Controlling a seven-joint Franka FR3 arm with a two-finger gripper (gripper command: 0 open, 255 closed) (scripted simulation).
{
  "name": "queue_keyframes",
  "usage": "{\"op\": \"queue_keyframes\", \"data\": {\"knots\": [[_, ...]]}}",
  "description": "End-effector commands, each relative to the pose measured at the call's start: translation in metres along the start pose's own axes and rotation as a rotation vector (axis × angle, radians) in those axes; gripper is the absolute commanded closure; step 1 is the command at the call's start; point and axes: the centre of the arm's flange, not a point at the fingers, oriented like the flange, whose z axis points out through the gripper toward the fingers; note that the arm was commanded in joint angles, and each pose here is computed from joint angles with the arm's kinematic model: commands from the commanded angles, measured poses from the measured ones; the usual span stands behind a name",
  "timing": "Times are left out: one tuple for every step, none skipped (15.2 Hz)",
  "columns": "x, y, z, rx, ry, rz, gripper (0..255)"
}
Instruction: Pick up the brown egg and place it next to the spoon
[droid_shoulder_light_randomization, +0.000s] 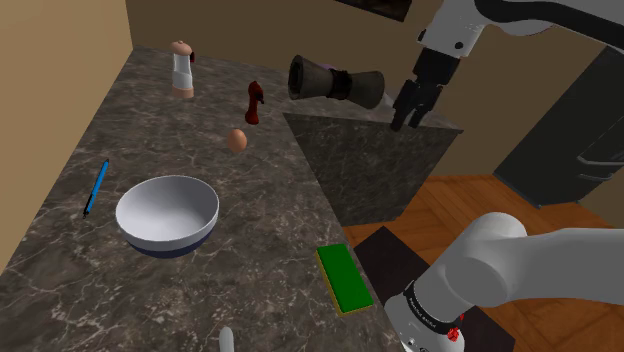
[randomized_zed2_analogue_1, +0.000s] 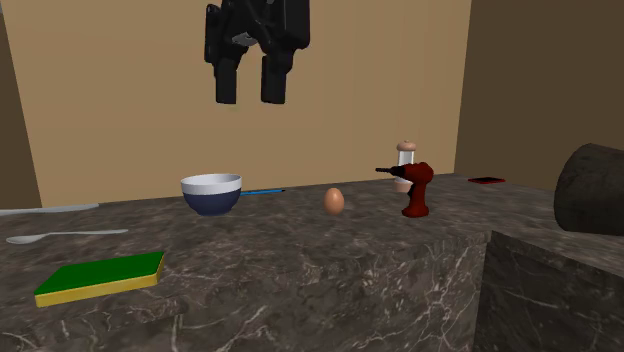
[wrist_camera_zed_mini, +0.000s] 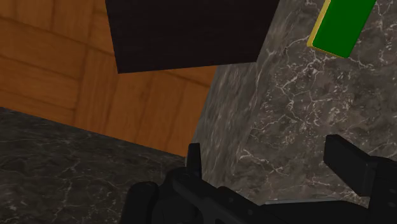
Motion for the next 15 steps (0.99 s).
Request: {"op": "queue_keyframes", "data": {"knots": [[0.0, 0.0, 0.0, 0.0, 0.0, 0.0, 0], [0.009, -0.004, 0.007, 0.002, 0.008, -0.003, 0], [0.018, -0.009, 0.013, 0.004, 0.016, -0.006, 0], [0.028, -0.013, 0.02, 0.005, 0.024, -0.009, 0], [0.037, -0.018, 0.026, 0.007, 0.032, -0.012, 0], [0.046, -0.022, 0.032, 0.009, 0.04, -0.015, 0], [0.056, -0.027, 0.038, 0.011, 0.048, -0.018, 0], [0.065, -0.031, 0.044, 0.013, 0.056, -0.021, 0], [0.075, -0.036, 0.05, 0.014, 0.064, -0.025, 0], [0.084, -0.041, 0.056, 0.016, 0.073, -0.028, 0], [0.094, -0.045, 0.062, 0.018, 0.081, -0.031, 0], [0.103, -0.05, 0.068, 0.02, 0.089, -0.034, 0], [0.113, -0.055, 0.074, 0.022, 0.097, -0.037, 0], [0.123, -0.06, 0.079, 0.024, 0.105, -0.04, 0], [0.132, -0.064, 0.085, 0.025, 0.113, -0.043, 0]]}}
